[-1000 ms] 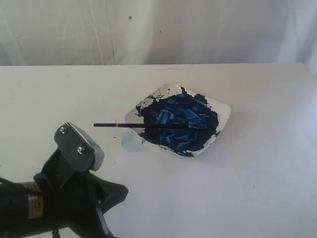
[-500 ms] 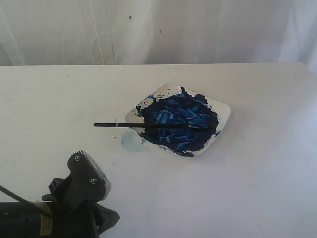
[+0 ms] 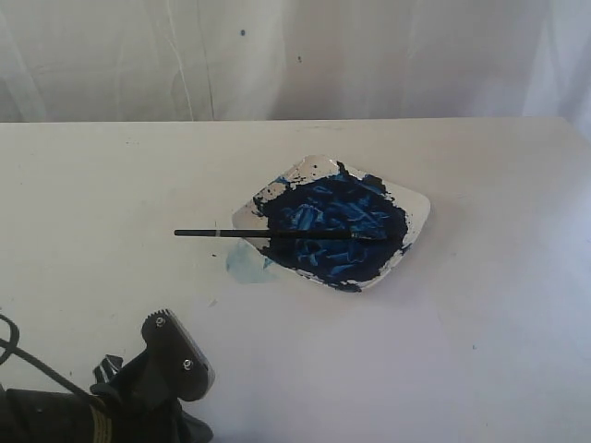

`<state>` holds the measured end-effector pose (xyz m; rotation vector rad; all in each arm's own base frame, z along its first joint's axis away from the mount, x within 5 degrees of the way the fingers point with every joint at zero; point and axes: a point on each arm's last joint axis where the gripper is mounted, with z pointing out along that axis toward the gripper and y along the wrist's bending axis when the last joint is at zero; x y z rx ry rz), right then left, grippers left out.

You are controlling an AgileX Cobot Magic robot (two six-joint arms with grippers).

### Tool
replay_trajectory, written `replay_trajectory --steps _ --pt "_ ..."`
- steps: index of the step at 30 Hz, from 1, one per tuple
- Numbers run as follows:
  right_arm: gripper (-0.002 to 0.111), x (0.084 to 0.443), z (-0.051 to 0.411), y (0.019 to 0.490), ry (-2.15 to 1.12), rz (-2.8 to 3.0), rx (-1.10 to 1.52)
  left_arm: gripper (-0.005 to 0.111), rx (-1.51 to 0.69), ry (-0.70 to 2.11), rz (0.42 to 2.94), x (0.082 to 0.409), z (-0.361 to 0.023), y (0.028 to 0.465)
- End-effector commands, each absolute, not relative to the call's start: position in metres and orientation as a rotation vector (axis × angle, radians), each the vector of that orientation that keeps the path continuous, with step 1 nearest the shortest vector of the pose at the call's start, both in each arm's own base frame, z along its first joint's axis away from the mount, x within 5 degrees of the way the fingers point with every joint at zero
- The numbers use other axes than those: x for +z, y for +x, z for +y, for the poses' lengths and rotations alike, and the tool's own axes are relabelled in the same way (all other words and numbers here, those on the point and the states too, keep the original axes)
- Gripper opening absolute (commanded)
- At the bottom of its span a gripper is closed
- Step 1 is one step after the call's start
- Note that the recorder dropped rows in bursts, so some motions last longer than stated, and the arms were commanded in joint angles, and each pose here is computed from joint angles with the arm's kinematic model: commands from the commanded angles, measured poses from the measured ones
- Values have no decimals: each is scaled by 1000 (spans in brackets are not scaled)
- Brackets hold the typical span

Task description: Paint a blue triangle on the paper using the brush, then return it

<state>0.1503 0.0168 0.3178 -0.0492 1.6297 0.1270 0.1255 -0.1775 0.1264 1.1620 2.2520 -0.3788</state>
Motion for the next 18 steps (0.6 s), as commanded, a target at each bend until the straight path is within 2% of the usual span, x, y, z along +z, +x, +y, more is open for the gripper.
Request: replay_trajectory --steps 1,18 --pt "0 319 15 151 -43 1632 118 0 -351 1184 2310 120 -173 123" --pt "0 319 15 151 -31 1633 129 0 -348 1186 2316 119 -173 123"
